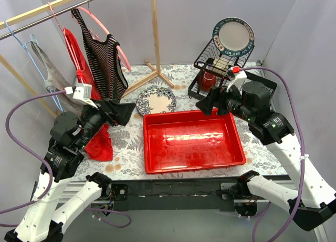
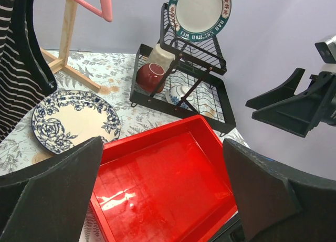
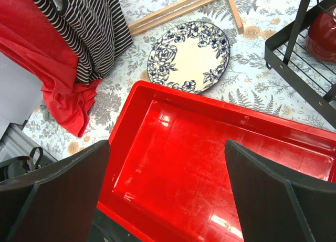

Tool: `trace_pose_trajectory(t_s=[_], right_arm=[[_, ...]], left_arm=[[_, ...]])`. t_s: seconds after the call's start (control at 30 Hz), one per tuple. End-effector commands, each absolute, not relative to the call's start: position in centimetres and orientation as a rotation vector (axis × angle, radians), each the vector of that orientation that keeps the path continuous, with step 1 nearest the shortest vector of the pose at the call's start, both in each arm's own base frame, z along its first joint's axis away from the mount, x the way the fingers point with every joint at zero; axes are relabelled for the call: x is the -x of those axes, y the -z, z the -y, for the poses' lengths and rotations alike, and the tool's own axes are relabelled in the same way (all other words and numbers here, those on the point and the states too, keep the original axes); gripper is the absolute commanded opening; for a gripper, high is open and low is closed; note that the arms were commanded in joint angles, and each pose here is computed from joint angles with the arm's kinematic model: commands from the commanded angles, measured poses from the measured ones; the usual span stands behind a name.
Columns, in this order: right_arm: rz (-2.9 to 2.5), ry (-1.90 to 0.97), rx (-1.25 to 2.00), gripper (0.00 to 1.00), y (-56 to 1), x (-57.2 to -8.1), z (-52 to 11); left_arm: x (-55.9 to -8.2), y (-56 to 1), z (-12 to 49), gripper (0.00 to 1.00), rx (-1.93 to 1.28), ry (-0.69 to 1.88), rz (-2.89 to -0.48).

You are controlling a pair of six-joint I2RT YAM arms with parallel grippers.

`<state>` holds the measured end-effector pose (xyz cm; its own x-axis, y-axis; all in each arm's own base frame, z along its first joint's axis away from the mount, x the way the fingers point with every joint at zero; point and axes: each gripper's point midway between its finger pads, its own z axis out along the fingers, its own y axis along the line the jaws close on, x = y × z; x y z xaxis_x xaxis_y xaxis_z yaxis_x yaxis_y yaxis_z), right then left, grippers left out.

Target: Remove the tank top from the hanger

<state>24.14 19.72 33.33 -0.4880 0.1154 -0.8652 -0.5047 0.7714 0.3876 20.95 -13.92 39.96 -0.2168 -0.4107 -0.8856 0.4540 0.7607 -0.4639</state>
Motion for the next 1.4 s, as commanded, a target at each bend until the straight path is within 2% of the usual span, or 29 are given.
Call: trace_pose_trajectory(t_s=[0.0, 0.17, 0.33, 0.47, 0.57, 0.7, 0.73, 0.8, 1.0, 1.17, 1.37], right_arm=[[-1.895, -0.76, 0.241, 0.99, -34.6, -24.6, -19.3], [-1.884, -0.721, 0.206, 0.99, -34.7, -24.7, -18.4], [-1.852, -0.757, 0.343, 0.97, -34.9, -23.3, -19.1], [-1.785, -0.846, 0.462, 0.96, -35.4, -21.4, -20.1], [-1.755, -0.892, 0.506, 0.95, -35.3, -20.2, -20.5], [-1.739, -0.914, 0.519, 0.95, -35.1, -19.2, -20.3], [-1.739, -0.911, 0.522, 0.94, -35.1, -19.0, -20.1], [-1.736, -0.902, 0.527, 0.94, -35.1, -18.6, -19.8], [-1.743, -0.857, 0.526, 0.94, -34.7, -18.2, -18.8], [-1.747, -0.849, 0.526, 0.94, -34.3, -18.0, -18.6], [-1.756, -0.845, 0.533, 0.93, -34.2, -18.0, -18.6]], left_arm=[[-21.0, -40.7, 13.6, 0.98, -0.031, 0.78, -1.574], [-21.6, -42.1, 13.4, 0.98, -0.01, 0.765, -1.537], [-23.4, -47.6, 10.9, 0.98, 0.115, 0.658, -1.408], [-29.0, -50.4, 8.6, 0.97, 0.293, 0.436, -1.395], [-31.4, -52.3, 8.1, 0.96, 0.343, 0.35, -1.388], [-35.4, -52.4, 7.9, 0.88, 0.391, 0.214, -1.379], [-35.7, -52.8, 7.8, 0.8, 0.402, 0.209, -1.365], [-36.3, -54.3, 7.6, 0.76, 0.421, 0.214, -1.322], [-39.8, -54.6, 6.5, 0.75, 0.491, 0.108, -1.328], [-42.5, -54.7, 6.1, 0.75, 0.491, 0.128, -1.353], [-44.4, -54.6, 5.1, 0.68, 0.501, 0.162, -1.364]])
